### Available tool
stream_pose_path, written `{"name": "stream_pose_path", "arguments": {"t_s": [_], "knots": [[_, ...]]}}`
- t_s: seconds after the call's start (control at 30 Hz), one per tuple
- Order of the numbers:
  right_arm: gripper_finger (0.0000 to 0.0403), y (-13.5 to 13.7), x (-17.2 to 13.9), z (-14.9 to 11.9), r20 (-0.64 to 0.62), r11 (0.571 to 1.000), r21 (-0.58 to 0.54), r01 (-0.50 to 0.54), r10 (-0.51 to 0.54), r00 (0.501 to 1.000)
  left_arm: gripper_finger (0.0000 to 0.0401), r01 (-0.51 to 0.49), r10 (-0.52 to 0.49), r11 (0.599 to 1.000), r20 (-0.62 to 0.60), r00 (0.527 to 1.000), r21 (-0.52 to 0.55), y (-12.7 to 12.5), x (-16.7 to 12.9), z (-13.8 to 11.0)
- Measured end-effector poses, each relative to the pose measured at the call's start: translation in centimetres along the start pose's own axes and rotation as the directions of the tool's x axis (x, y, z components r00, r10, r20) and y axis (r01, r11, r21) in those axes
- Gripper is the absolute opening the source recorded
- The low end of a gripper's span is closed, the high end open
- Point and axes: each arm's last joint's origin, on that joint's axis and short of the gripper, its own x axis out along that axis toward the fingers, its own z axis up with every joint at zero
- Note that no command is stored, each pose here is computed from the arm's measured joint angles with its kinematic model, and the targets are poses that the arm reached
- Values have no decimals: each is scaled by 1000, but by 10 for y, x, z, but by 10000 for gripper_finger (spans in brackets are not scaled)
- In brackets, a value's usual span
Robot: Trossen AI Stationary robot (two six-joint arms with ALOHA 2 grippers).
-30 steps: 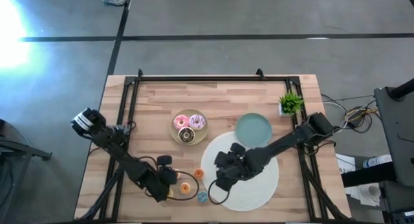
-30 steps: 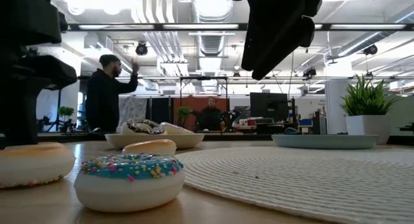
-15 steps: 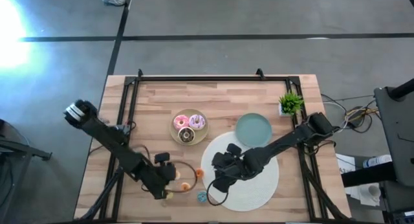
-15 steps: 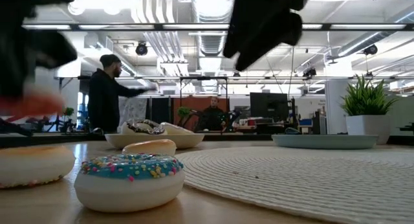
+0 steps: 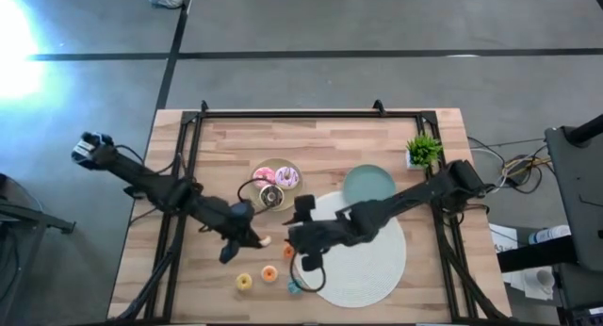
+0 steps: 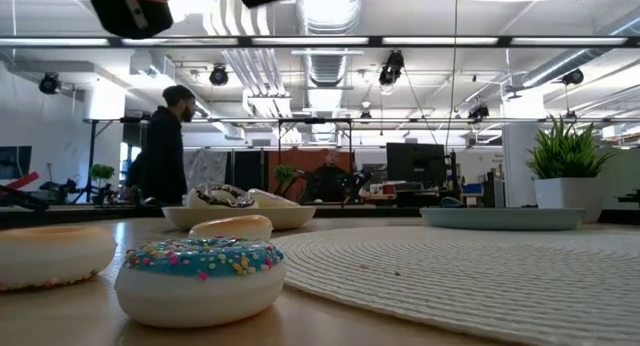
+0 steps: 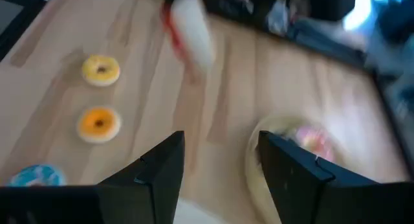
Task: Pick & Place donuts
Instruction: Put the small red donut on the blue plate
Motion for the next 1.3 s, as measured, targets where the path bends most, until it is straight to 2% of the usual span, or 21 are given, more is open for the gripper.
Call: {"name": "stream_pose_path", "arguments": {"t_s": [0.17, 0.37, 0.6, 0.7, 0.87, 1.3], "knots": [[219, -12, 1, 5, 13, 1000, -12, -2, 2, 1000, 0, 5, -4, 1000, -15, 1000, 23, 5, 8, 6], [257, -11, 0, 6, 16, 994, -113, -2, 4, 1000, 0, -23, 22, 998, 15, 1000, 54, 12, 10, 16], [263, -12, 1, 6, 16, 993, -116, -14, 16, 1000, 0, -45, 44, 998, 15, 999, 49, 28, 16, 25], [250, -12, 1, 6, 16, 994, -111, -16, 18, 1000, 0, -17, 15, 998, 24, 1000, 58, 29, 19, 29], [215, -14, 2, 5, 10, 997, -78, -15, 16, 1000, 0, -30, 29, 997, 21, 999, 67, 34, 21, 31], [94, -23, 7, -1, -25, 998, 20, -60, 61, 998, 0, -35, 33, 998, 32, 999, 60, 36, 22, 32]]}}
